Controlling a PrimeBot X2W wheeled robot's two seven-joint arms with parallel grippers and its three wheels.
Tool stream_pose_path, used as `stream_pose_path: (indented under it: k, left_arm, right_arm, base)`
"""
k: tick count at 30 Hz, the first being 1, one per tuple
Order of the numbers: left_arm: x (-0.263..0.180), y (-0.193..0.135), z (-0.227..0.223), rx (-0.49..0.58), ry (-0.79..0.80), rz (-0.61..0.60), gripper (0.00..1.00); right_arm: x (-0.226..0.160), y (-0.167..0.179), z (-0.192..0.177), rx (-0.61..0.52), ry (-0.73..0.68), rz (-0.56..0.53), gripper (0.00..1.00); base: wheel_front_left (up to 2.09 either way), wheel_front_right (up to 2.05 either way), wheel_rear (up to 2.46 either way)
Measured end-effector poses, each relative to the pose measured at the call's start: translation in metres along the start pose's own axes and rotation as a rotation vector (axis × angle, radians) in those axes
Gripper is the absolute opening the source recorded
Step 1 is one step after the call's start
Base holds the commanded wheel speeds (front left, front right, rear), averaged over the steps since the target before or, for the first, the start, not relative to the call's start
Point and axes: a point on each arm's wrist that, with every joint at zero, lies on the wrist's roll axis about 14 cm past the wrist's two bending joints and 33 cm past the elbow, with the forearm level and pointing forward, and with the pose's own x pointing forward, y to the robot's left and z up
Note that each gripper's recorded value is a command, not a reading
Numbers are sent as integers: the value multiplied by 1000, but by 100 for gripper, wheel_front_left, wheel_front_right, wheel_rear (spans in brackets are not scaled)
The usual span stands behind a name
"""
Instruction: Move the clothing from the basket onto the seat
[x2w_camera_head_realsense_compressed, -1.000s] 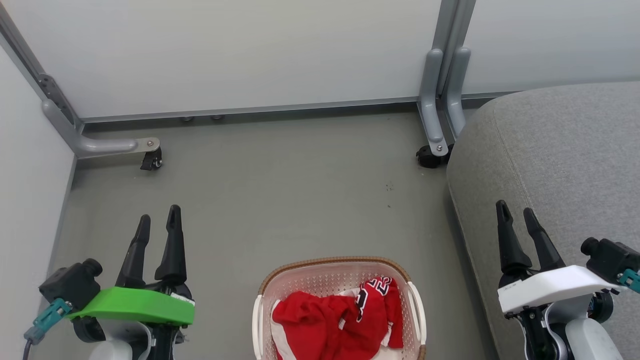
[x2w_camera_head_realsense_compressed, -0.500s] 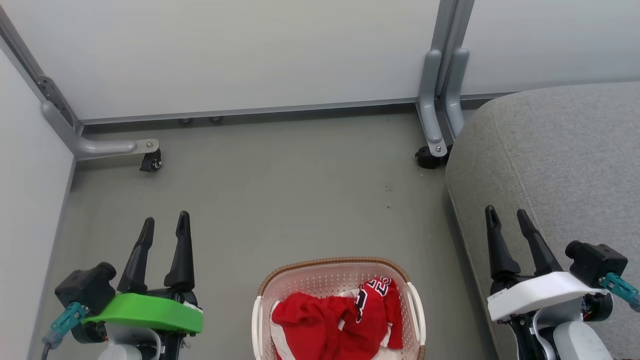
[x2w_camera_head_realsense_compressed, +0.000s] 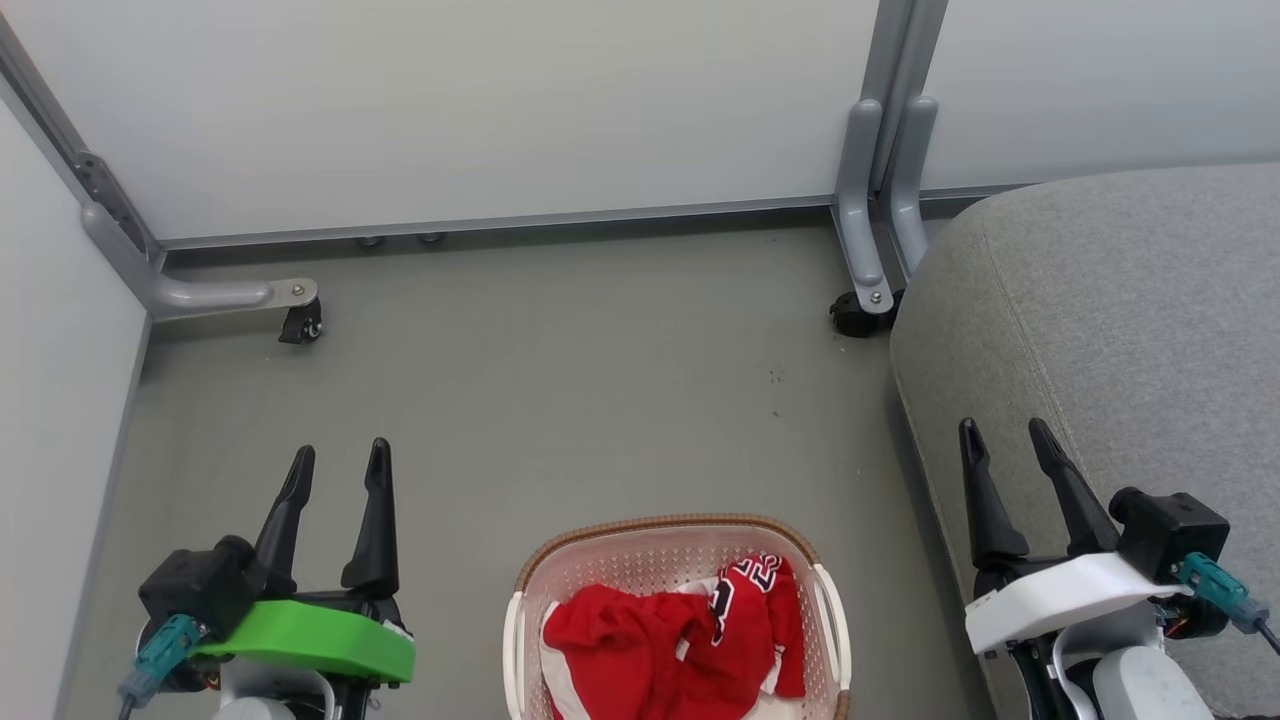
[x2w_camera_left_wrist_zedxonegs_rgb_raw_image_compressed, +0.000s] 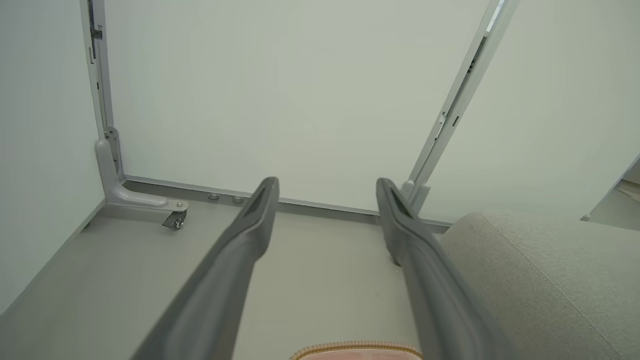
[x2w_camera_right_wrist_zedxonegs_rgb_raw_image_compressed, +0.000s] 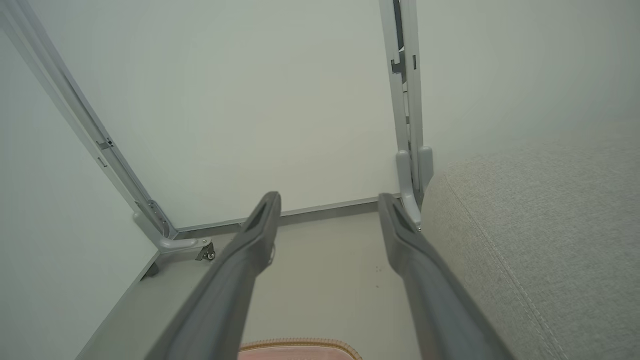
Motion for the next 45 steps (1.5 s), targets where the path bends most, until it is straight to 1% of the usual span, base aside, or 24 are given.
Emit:
stream_pose_path:
  k: [21,32,45]
  left_arm:
    - [-5,1,-14,134,33,-16,100]
    - [-7,-1,-20,198,45,-34,100]
    - [-11,4,-23,198,55,-20,100]
  right_arm:
    - [-3,9,-7,-130,5,37,100]
    - [-5,8,-6,-188,-5,39,100]
    - [-5,11,-7,-176,-6,42,100]
  base:
    - [0,0,0]
    - [0,0,0]
    - [0,0,0]
